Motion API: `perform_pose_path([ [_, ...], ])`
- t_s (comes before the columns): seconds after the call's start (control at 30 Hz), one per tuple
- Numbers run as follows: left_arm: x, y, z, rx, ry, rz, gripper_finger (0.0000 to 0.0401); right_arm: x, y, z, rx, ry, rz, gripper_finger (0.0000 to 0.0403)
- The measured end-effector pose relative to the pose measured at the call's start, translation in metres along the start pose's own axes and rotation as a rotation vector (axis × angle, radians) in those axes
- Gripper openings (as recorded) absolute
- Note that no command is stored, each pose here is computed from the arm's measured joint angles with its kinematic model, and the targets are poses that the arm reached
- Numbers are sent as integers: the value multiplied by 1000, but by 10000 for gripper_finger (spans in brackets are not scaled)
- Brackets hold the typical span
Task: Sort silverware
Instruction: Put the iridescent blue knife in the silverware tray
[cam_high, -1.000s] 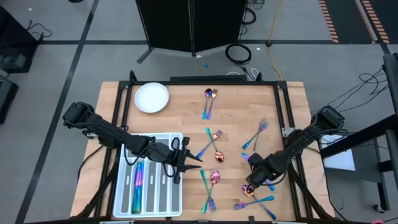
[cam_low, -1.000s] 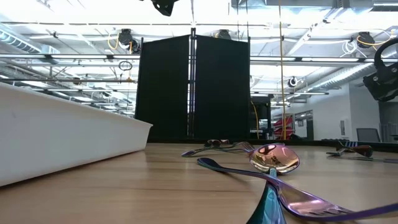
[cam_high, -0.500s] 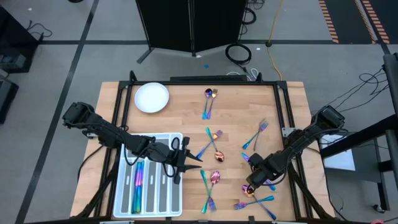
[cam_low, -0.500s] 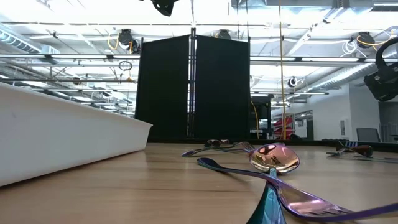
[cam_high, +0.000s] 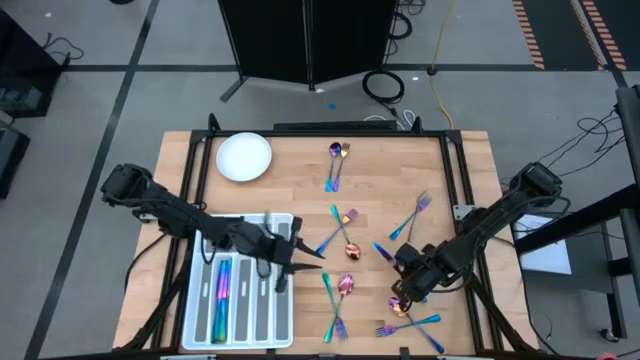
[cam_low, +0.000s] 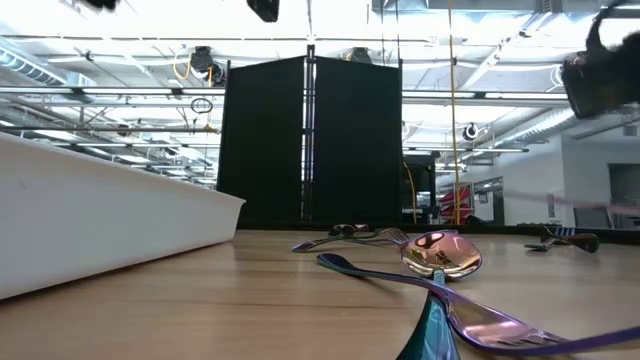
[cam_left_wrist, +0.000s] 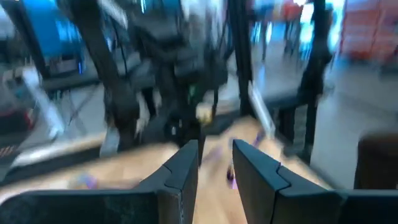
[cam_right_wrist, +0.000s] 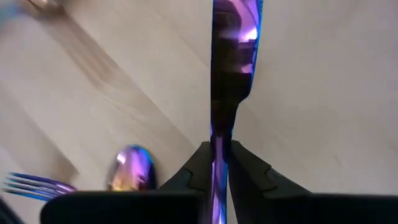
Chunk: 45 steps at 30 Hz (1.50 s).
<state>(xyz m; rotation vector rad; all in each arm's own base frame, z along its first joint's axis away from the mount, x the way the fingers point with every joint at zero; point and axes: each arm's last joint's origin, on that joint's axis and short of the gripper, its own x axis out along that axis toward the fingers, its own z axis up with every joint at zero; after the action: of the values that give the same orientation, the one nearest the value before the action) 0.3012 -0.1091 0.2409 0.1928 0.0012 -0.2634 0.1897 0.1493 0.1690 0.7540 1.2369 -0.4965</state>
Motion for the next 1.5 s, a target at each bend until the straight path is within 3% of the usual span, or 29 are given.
perform_pose_path([
  [0.1,-18,12,-9,-125,-212,29,102,-8,3,4,-26,-99,61,27],
  [0.2,-34,24,-20,-435,-354,144,102,-17,7,9,-61,-221,131,27],
  [0.33,-30,24,-40,-922,-339,315,102,-28,11,22,-94,-350,200,27],
  [0.43,-13,20,-45,-1078,-279,344,102,-33,11,34,-116,-403,214,27],
  [0.53,8,18,-40,-1120,-203,349,102,-35,10,48,-143,-443,209,27],
  [0.67,30,20,-34,-1134,-88,433,102,-34,6,65,-140,-473,176,27],
  [0.83,46,26,-31,-1194,-94,600,102,-33,0,81,-147,-497,133,27],
  [0.97,57,36,-41,-1255,-67,670,102,-32,-4,89,-138,-503,114,27],
  [1.5,93,56,-60,-1252,-63,707,102,-31,-12,107,-179,-468,96,27],
])
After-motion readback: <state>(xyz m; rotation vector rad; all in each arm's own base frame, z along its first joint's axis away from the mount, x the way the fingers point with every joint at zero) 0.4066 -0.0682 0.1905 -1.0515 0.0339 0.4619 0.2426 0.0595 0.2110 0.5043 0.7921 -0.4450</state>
